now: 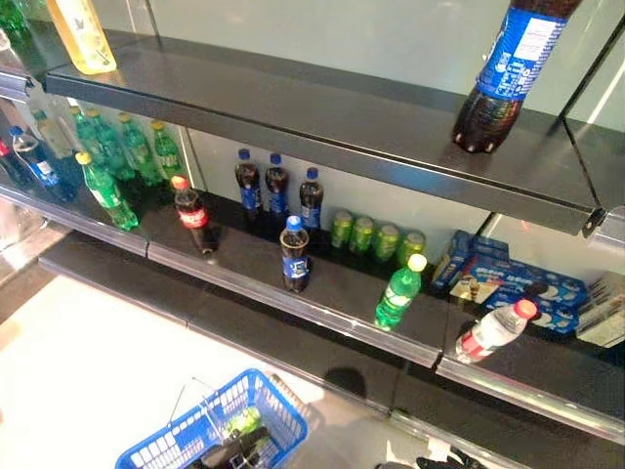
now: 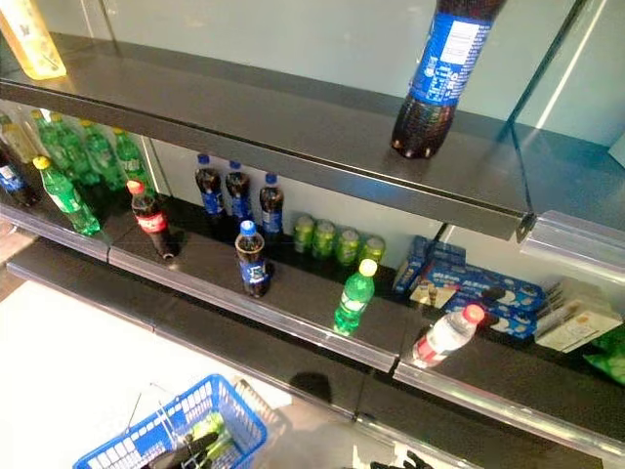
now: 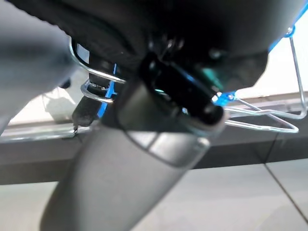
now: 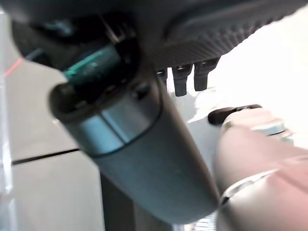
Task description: Pick up the drink and place into the basket.
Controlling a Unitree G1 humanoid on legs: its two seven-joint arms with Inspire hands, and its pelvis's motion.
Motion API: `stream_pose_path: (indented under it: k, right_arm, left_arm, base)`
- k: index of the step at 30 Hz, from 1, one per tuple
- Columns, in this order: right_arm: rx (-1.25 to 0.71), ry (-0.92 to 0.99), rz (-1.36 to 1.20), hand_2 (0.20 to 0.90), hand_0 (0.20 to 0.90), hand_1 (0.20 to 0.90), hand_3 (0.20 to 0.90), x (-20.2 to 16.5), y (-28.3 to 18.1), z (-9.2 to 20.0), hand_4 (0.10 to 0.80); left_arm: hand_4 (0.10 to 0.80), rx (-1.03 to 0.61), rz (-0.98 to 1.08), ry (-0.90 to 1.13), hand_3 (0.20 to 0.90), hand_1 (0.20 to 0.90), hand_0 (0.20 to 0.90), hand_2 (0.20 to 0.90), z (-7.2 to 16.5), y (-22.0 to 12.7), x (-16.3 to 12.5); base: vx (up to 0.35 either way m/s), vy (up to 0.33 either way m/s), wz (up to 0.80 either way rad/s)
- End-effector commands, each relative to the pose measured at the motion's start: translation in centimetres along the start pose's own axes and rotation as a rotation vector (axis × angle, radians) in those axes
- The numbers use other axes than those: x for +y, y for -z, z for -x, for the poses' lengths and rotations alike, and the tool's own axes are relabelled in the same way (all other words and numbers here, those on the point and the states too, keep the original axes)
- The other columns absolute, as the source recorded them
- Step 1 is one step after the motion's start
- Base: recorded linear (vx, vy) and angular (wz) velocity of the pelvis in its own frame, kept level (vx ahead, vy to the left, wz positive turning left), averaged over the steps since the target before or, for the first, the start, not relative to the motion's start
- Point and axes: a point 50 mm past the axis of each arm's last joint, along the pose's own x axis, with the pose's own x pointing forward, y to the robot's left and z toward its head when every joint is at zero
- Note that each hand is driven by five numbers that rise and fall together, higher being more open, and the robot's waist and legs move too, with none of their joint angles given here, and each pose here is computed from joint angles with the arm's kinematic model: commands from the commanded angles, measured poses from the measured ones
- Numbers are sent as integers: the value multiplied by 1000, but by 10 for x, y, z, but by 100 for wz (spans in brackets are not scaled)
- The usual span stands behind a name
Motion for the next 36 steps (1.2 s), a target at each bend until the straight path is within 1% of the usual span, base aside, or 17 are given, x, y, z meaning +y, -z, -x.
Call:
stream_pose_path:
  k: [1,6,10,13,17,23,28,30,31,32,34,36]
  right_arm:
    - [-95,-21,9,900,900,900,900,5,-28,-5,800]
    - [-67,-51,73,900,900,900,900,12,-29,-6,800]
    - [-80,-43,105,900,900,900,900,9,-39,-7,800]
    - [-92,-5,101,900,900,900,900,3,-44,-7,800]
    - [-95,28,73,900,900,900,900,-10,-43,-5,800]
    - [-78,18,85,900,900,900,900,-10,-31,-3,800]
    - [-75,20,95,900,900,900,900,-9,-33,-4,800]
    - [-105,13,80,900,900,900,900,-1,-44,-6,800]
    - [-133,13,52,900,900,900,900,4,-54,-7,800]
    - [-144,12,39,900,900,900,900,7,-59,-8,800]
    - [-140,5,56,900,900,900,900,9,-59,-9,800]
    - [-124,-4,83,900,900,900,900,10,-52,-8,800]
  left_arm:
    - [100,-138,-22,275,200,300,300,300,-26,-40,-58]
    - [100,-159,20,285,200,300,300,300,-25,-36,-58]
    - [100,-159,31,294,200,300,300,300,-27,-26,-61]
    - [100,-150,40,305,200,300,300,300,-29,-21,-64]
    - [100,-143,38,306,200,300,300,300,-32,-24,-67]
    - [100,-135,29,284,200,300,300,300,-28,-26,-58]
    - [100,-103,12,284,200,300,300,300,-24,-20,-52]
    - [100,-113,-8,307,200,300,300,300,-28,-32,-62]
    - [100,-127,-29,332,200,300,300,300,-32,-41,-74]
    - [100,-133,-39,346,200,300,300,300,-34,-46,-80]
    - [100,-153,-34,359,200,300,300,300,-36,-49,-86]
    - [100,-162,-36,351,200,300,300,300,-34,-50,-84]
  base:
    - [-26,-306,-60]
    - [-2,-261,-11]
    - [-24,-78,-18]
    - [-2,101,-33]
    - [7,166,-6]
    - [64,135,7]
    - [72,159,0]
    - [-194,116,-10]
    - [-275,69,-20]
    - [-235,48,-24]
    - [-87,53,-15]
    - [1,-13,2]
